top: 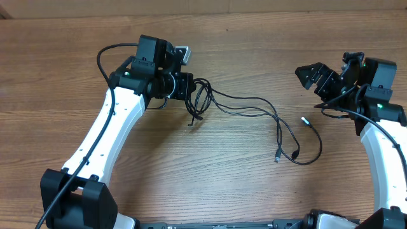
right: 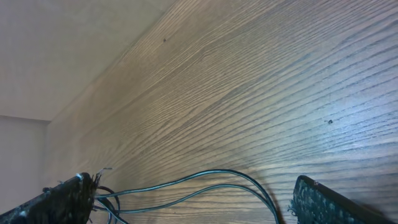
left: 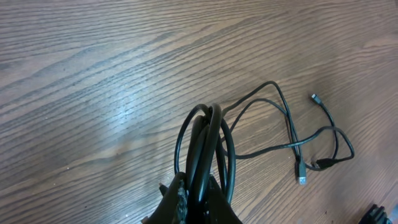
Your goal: Untangle cables
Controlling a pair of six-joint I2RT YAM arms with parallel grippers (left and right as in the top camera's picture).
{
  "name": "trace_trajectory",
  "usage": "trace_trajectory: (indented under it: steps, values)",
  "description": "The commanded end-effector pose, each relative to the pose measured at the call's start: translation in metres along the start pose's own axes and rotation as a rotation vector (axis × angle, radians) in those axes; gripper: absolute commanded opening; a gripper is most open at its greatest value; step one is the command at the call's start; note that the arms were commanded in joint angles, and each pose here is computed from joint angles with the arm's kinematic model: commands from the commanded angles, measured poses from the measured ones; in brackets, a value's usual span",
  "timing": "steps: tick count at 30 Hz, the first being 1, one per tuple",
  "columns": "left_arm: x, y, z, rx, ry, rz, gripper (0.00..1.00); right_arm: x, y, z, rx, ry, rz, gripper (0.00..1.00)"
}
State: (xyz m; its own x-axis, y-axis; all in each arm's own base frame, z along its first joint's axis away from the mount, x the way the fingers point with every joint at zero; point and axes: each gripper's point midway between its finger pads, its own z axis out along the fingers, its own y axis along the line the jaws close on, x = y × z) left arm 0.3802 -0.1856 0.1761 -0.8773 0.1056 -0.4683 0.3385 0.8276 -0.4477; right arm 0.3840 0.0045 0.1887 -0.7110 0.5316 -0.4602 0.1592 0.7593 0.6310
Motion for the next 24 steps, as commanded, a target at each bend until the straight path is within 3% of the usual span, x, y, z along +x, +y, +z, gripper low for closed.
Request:
trace_trajectory:
  steps: [1,10,12,14,16,22,24]
  values:
    - [-0.004,-0.01,0.0,0.043,-0.004,0.037,0.04,-0.007,0.01,-0.008,-0.02,-0.035,-0.013,1.0]
    - [-0.004,-0.011,-0.001,0.06,-0.003,0.073,0.04,-0.005,0.023,-0.009,-0.088,-0.015,-0.007,1.0]
    - [-0.004,-0.021,-0.007,0.157,-0.001,0.104,0.04,-0.007,0.033,-0.01,-0.138,-0.02,-0.028,1.0]
    - [-0.002,-0.025,-0.012,0.219,0.005,0.094,0.04,-0.001,0.062,-0.011,-0.272,0.004,-0.152,1.0]
    - [-0.004,-0.027,-0.023,0.311,-0.002,0.058,0.04,0.025,0.099,-0.009,-0.42,0.051,-0.397,1.0]
    - [-0.012,-0.02,-0.053,0.472,-0.043,-0.03,0.04,0.085,0.137,0.021,-0.487,0.152,-0.71,1.0]
    - [-0.015,-0.019,-0.062,0.52,-0.062,-0.048,0.04,0.108,0.148,0.03,-0.537,0.184,-0.842,0.91]
